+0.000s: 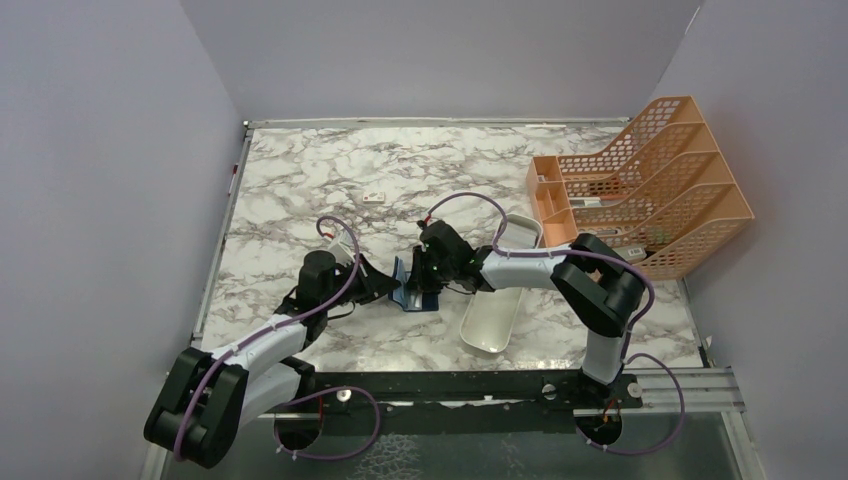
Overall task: Put the credit cards into the card holder
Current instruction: Turn over the card slot in the card holder.
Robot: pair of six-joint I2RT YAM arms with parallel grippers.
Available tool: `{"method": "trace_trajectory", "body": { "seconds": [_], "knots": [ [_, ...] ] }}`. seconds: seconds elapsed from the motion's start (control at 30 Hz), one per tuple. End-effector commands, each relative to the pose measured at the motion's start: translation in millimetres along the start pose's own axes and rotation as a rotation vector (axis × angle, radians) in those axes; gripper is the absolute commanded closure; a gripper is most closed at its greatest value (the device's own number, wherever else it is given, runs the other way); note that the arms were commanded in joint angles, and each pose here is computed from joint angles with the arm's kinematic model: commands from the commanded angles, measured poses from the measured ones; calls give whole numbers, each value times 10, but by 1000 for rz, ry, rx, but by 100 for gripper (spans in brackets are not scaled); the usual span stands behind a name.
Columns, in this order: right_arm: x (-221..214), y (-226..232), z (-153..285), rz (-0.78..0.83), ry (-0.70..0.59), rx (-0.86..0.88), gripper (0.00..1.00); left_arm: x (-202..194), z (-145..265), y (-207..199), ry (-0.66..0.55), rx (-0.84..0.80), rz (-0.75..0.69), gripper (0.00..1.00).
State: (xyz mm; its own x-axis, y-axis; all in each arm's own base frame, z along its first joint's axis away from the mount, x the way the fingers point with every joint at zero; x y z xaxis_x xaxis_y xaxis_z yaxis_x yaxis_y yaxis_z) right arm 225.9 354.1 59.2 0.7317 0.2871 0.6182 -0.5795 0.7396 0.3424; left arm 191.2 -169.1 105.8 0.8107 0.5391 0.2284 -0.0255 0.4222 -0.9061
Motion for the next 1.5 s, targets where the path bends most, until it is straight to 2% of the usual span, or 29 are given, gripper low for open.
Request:
{"method": "trace_trajectory", "body": {
  "seconds": [0.0,0.17,0.23,0.43,0.57,0.63,0.8,0.87,0.9,0.93,0.97,1.13,1.17,1.2,1.23,1.27,1.3,1.47],
  "knots": [
    [-190,-108,-109,-3,65,-28,83,-14,24,-219,34,-123,-34,98],
    [-193,-106,-112,-5,66,-25,83,-17,26,-221,35,-125,-31,93],
    [-190,-103,-107,-5,66,-25,83,-24,22,-195,37,-117,-30,100],
    [-184,-89,-120,-6,64,-14,82,-24,12,-181,38,-113,-24,100],
    [-192,-83,-136,-9,68,-8,82,-22,10,-197,40,-117,-26,92],
    [-193,-84,-132,-10,67,-8,82,-25,10,-184,41,-114,-26,100],
    [-179,-81,-110,-7,62,-9,81,-22,8,-185,38,-113,-23,100],
    [-171,-75,-105,-8,60,-7,81,-16,8,-200,36,-116,-21,88],
    [-169,-73,-108,-7,60,-6,81,-14,6,-198,37,-115,-20,87],
    [-163,-69,-105,-6,58,-5,81,-16,6,-198,38,-116,-21,90],
    [-162,-69,-106,-7,58,-5,81,-20,6,-192,39,-115,-23,100],
    [-153,-62,-97,-7,56,-2,81,-18,11,-182,32,-112,-20,100],
    [-143,-55,-94,-7,54,0,81,-14,10,-190,32,-114,-21,95],
    [-137,-50,-96,-7,53,3,81,-15,7,-192,34,-114,-21,85],
    [-128,-42,-94,-7,51,7,80,-15,3,-191,37,-113,-21,83],
    [-118,-36,-95,-6,50,9,80,-18,-1,-193,42,-113,-20,95],
    [-114,-31,-98,-7,51,11,80,-17,-5,-193,45,-112,-22,100],
    [-95,-17,-95,-7,47,17,80,-12,-3,-196,40,-113,-24,100]
  ]
}}
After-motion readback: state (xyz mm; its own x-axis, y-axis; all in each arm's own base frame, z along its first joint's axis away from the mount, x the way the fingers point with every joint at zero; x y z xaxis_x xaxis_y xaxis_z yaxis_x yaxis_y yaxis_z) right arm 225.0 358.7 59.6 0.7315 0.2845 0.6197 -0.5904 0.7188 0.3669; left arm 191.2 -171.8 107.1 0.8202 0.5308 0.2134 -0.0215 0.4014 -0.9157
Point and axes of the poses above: each gripper's point midway between its finger pads, its own z axis back along the fingers, its own y axis along the line the jaws close on, x = y × z, the point moved 5 cm from there along z, back along the fingers, and after that the axes turned 15 degrees about z, right-handed, at the moved point
